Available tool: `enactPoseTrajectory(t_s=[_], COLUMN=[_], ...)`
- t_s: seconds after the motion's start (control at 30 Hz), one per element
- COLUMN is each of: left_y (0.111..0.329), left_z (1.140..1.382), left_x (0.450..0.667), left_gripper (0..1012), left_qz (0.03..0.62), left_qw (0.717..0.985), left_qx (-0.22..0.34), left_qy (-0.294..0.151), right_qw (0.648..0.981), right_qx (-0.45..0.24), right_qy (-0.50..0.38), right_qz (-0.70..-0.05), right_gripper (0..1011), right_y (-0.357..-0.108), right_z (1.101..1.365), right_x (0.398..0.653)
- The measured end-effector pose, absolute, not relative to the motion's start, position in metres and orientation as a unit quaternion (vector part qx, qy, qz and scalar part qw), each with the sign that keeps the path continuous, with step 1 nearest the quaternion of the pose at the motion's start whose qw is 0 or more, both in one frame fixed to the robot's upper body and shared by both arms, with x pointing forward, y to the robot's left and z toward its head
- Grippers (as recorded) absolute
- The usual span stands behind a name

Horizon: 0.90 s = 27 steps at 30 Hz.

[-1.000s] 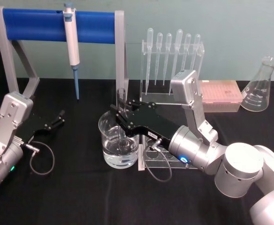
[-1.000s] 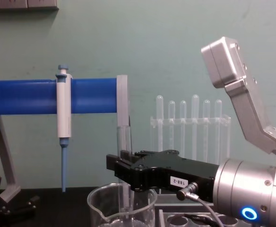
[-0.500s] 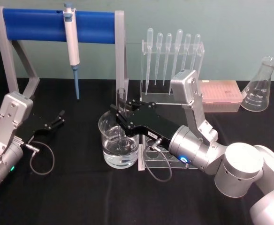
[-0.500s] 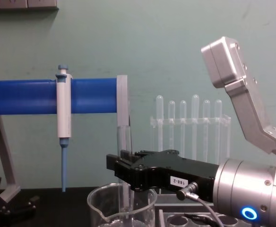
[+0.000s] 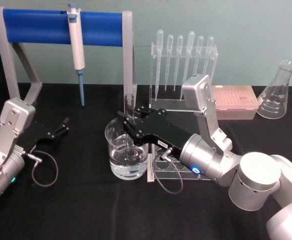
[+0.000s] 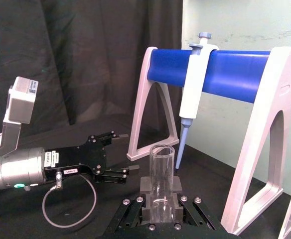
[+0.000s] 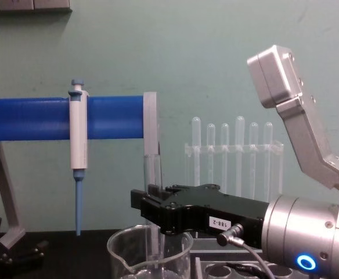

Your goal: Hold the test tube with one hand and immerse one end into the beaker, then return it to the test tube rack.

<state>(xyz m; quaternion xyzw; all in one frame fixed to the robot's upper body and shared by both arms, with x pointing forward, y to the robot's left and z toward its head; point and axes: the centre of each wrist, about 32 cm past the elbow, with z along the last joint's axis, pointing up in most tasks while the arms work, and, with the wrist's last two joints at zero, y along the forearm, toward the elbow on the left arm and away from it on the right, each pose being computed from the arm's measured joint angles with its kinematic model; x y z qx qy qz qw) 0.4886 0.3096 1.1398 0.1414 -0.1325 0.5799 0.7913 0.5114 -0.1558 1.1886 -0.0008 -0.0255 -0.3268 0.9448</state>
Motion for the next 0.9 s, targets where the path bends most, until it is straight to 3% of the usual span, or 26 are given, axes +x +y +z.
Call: enactPoseTrajectory(t_s=[0.9], left_y=[0.3097], left_z=[1.1398], left_x=[0.4886], left_gripper=[1000], left_qz=[0.58], left_qw=[0.791], left_qx=[0.141], left_qy=[-0.132], right_qw=[0.945], right_qx=[-0.001], right_qy=[-0.025], right_qz=[-0.327], right_gripper=[241], right_y=[-0.1558], right_z=[1.1886], right_x=[0.5114])
